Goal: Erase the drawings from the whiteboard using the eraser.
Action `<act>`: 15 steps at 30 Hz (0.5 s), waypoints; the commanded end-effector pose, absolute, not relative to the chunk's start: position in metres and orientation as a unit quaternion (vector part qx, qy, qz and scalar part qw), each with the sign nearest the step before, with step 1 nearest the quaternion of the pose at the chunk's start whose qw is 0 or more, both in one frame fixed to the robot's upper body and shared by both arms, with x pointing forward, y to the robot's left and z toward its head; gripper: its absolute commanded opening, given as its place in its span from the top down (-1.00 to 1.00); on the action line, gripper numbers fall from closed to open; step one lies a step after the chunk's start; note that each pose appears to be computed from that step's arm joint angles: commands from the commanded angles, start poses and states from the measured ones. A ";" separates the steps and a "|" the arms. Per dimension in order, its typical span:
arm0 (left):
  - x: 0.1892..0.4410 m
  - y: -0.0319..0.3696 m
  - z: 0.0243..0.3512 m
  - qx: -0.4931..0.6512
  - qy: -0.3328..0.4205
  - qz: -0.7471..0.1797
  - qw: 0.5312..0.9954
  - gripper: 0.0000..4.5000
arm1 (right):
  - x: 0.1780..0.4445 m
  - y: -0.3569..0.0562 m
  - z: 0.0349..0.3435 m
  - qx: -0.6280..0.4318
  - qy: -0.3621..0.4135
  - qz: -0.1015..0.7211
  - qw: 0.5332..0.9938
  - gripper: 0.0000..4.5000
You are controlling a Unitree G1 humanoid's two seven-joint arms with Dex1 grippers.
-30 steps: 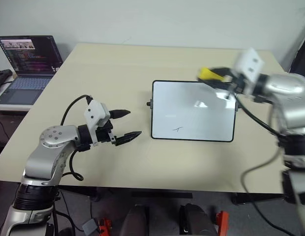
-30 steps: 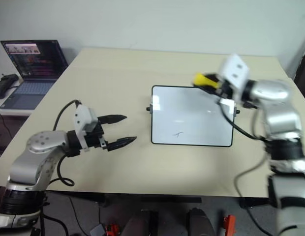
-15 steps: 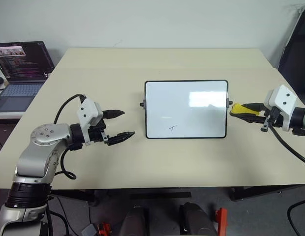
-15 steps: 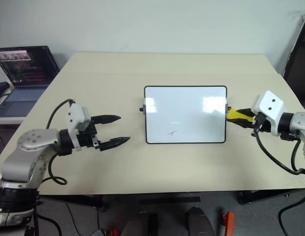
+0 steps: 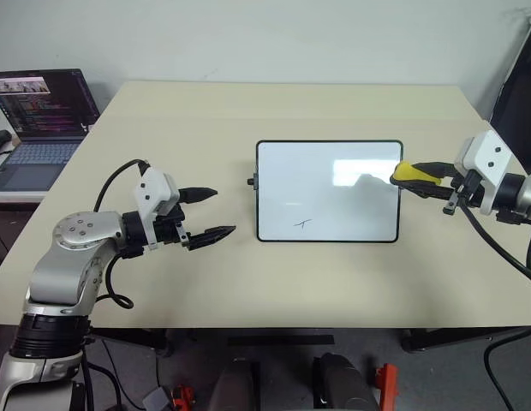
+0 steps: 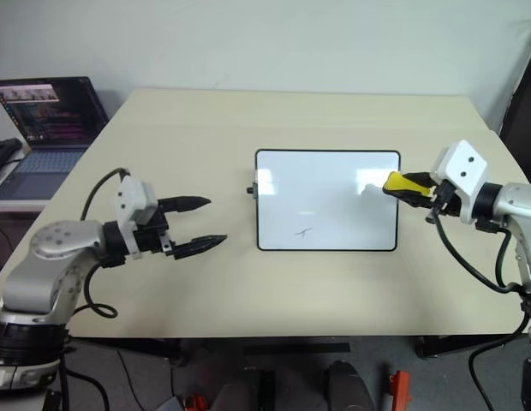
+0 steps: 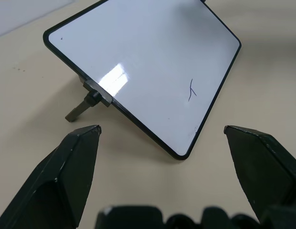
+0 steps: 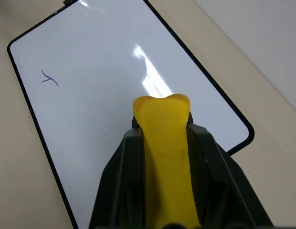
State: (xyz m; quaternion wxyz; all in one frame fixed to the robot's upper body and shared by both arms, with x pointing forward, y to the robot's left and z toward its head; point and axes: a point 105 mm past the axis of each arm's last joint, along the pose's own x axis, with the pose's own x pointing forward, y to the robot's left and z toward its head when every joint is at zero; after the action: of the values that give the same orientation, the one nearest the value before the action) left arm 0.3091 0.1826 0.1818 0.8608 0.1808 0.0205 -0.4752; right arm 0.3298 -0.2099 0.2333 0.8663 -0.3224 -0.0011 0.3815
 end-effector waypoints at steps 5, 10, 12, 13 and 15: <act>0.305 0.171 0.179 0.194 0.012 -0.498 0.845 -1.00 | 0.332 -0.121 0.228 -0.317 -0.101 0.437 0.835 0.62; 0.302 0.166 0.173 0.189 0.018 -0.511 0.838 -1.00 | 0.342 -0.087 0.194 -0.336 -0.103 0.433 0.830 0.62; 0.302 0.165 0.174 0.189 0.016 -0.513 0.837 -1.00 | 0.345 -0.081 0.184 -0.341 -0.096 0.432 0.830 0.62; 0.302 0.165 0.174 0.190 0.016 -0.514 0.837 -1.00 | 0.346 -0.080 0.179 -0.347 -0.092 0.431 0.828 0.62; 0.301 0.165 0.174 0.190 0.015 -0.516 0.835 -1.00 | 0.351 -0.080 0.170 -0.357 -0.082 0.425 0.828 0.62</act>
State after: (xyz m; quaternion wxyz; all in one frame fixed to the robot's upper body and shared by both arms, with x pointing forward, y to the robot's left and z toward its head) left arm 0.3034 0.1671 0.1635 0.8410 0.1726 0.0367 -0.5114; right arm 0.3493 -0.0820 0.1652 0.8303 -0.3431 -0.0641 0.4345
